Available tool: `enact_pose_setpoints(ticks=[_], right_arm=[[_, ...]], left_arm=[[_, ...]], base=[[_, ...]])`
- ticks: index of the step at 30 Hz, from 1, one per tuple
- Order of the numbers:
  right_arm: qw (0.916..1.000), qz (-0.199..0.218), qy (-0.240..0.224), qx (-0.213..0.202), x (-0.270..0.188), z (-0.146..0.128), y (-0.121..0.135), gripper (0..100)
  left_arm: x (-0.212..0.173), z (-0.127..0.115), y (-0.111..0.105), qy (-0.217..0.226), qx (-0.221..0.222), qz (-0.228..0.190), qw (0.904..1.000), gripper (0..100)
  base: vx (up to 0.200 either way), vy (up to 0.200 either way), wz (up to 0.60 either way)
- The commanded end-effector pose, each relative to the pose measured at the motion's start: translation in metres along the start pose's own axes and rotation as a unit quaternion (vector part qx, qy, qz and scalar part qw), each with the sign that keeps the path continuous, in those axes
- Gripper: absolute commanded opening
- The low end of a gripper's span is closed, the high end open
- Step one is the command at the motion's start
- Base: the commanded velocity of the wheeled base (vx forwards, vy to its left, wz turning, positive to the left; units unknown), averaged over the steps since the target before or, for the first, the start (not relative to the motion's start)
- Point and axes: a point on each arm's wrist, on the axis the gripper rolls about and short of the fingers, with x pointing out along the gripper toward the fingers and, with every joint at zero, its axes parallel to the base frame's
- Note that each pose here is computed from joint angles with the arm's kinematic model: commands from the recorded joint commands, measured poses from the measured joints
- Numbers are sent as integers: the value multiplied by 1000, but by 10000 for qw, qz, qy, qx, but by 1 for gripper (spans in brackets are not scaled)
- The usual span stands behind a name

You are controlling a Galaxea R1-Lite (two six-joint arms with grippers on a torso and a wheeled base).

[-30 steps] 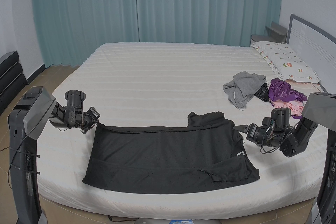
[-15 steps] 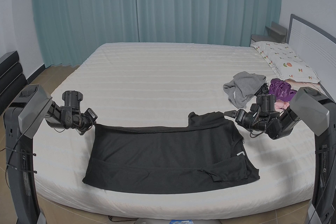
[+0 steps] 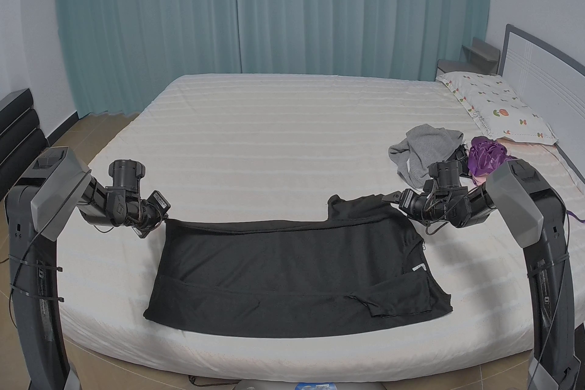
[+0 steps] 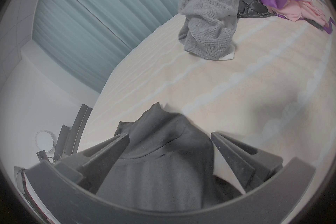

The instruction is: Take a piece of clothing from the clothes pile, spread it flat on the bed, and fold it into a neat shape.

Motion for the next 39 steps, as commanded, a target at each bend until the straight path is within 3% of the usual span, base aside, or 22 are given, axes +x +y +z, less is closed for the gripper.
enact_pose_setpoints(ticks=[1, 12, 13, 20, 26, 39], right_arm=[[10000, -77, 0, 37, 14, -2, -11, 100], [9998, -97, 74, 170, 18, -1, -13, 100], [9998, -93, 78, 173, 19, -2, -13, 0], [9991, -12, 9, 424, 20, 4, -9, 0], [9971, -4, -199, 728, 0, 27, -11, 0], [9972, 116, 137, 725, -13, 18, -17, 0]], left_arm=[[0, -1, -2, 10, 12, -16, 10000, 0], [0, -2, -3, 9, 18, -25, 10000, 0], [0, -2, -3, 9, 18, -25, 10000, 0], [0, -2, -3, 9, 18, -25, 10000, 0], [0, -1, -4, -7, 21, -41, 10000, 0], [0, 2, -2, -74, -6, 11, 10000, 0]], base=[[0, 0, 0], [0, 0, 0], [0, 0, 0], [0, 0, 0], [0, 0, 0], [0, 0, 0]])
